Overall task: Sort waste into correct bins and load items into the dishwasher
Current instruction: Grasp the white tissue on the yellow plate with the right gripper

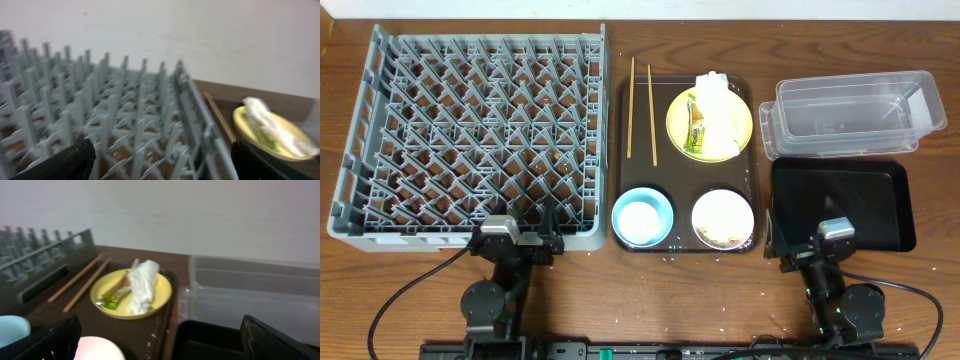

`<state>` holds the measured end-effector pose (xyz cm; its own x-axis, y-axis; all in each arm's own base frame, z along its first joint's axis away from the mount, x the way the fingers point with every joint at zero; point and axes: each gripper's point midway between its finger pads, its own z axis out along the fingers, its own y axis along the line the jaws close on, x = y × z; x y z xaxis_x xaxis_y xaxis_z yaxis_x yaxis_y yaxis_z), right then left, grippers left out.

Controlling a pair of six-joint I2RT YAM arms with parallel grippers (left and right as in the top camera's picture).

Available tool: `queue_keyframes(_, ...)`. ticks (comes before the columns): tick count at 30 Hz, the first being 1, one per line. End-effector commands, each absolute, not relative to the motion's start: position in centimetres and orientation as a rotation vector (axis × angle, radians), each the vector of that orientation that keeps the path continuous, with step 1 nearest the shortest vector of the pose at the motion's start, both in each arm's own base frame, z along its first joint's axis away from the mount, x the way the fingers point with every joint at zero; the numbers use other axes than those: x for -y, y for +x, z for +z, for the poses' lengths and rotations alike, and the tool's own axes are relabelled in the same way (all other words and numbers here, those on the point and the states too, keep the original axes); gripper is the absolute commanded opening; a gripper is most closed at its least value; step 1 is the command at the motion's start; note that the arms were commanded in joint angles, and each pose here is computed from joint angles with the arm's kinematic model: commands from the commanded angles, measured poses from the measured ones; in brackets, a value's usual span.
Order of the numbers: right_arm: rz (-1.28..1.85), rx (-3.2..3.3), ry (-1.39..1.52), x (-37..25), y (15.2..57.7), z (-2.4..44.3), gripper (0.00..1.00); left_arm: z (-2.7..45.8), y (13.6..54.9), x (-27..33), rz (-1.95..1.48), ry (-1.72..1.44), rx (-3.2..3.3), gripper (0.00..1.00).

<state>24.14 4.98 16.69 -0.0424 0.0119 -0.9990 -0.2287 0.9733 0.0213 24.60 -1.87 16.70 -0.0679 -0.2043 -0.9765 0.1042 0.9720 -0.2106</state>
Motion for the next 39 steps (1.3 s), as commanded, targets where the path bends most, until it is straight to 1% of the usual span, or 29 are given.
queue_keyframes(1, 0.256, -1.538, -0.211, -5.9, 23.5, 19.8, 0.99, 18.6, 24.2, 3.2, -0.346, -0.050, -1.597, 0.88)
queue_keyframes(4, 0.254, -1.506, -0.211, -5.9, 23.2, 23.3, 0.99, 20.0, 23.9, 3.2, -0.368, -0.078, -1.635, 0.89)
queue_keyframes(5, 0.257, -1.539, -0.211, -5.9, 23.5, 25.0, 0.99, 21.1, 24.0, 3.2, -0.370, -0.092, -1.700, 0.88)
queue_keyframes(7, 0.267, -1.602, -0.219, -6.2, 24.5, 25.8, 0.99, 22.4, 24.3, 3.2, -0.372, -0.104, -1.762, 0.88)
queue_keyframes(8, 0.294, -1.676, -0.239, -6.8, 25.6, 26.5, 0.99, 24.1, 24.8, 3.5, -0.389, -0.102, -1.819, 0.88)
queue_keyframes(11, 0.352, -1.829, -0.273, -8.0, 28.0, 27.2, 0.99, 26.8, 25.8, 3.8, -0.413, -0.109, -1.918, 0.88)
queue_keyframes(13, 0.381, -1.995, -0.275, -8.6, 30.6, 27.7, 0.99, 28.9, 26.6, 3.8, -0.417, -0.136, -2.027, 0.88)
queue_keyframes(16, 0.402, -2.146, -0.284, -9.5, 32.9, 27.6, 0.99, 29.9, 27.2, 3.9, -0.420, -0.156, -2.115, 0.88)
queue_keyframes(17, 0.413, -2.215, -0.292, -10.1, 34.4, 27.3, 0.99, 30.1, 27.8, 3.9, -0.422, -0.170, -2.165, 0.88)
queue_keyframes(19, 0.429, -2.244, -0.293, -10.6, 36.0, 26.9, 0.99, 29.7, 28.2, 4.0, -0.432, -0.172, -2.193, 0.88)
queue_keyframes(22, 0.492, -2.297, -0.313, -11.6, 37.0, 24.9, 0.99, 29.4, 27.9, 5.6, -0.539, -0.122, -2.215, 0.88)
queue_keyframes(26, 0.631, -2.256, -0.393, -14.3, 38.2, 24.3, 0.99, 29.4, 27.9, 5.7, -0.547, -0.119, -2.216, 0.88)
queue_keyframes(28, 0.568, -2.299, -0.388, -14.9, 39.1, 22.5, 0.97, 29.3, 27.8, 5.7, -0.547, -0.122, -2.224, 0.88)
queue_keyframes(29, 0.445, -2.356, -0.323, -14.3, 40.1, 20.5, 0.95, 29.2, 27.7, 5.7, -0.548, -0.123, -2.226, 0.88)
queue_keyframes(30, 0.267, -2.416, -0.230, -13.1, 41.4, 17.8, 0.90, 29.2, 27.7, 5.7, -0.548, -0.123, -2.226, 0.88)
queue_keyframes(31, 0.193, -2.437, -0.218, -12.9, 42.2, 16.2, 0.88, 29.2, 27.7, 5.7, -0.548, -0.123, -2.227, 0.88)
queue_keyframes(32, 0.144, -2.455, -0.219, -13.1, 43.1, 14.2, 0.83, 29.2, 27.7, 5.7, -0.547, -0.123, -2.227, 0.88)
queue_keyframes(33, 0.125, -2.459, -0.215, -13.2, 43.8, 13.0, 0.78, 29.2, 27.7, 5.7, -0.547, -0.123, -2.228, 0.88)
queue_keyframes(34, 0.100, -2.464, -0.208, -13.2, 44.8, 11.4, 0.80, 29.2, 27.7, 5.7, -0.547, -0.123, -2.227, 0.88)
queue_keyframes(35, 0.096, -2.464, -0.206, -13.2, 45.1, 11.0, 0.81, 29.2, 27.7, 5.7, -0.547, -0.123, -2.227, 0.88)
queue_keyframes(39, 0.074, -2.476, -0.198, -13.3, 47.3, 6.3, 0.68, 29.2, 27.7, 5.7, -0.547, -0.123, -2.227, 0.88)
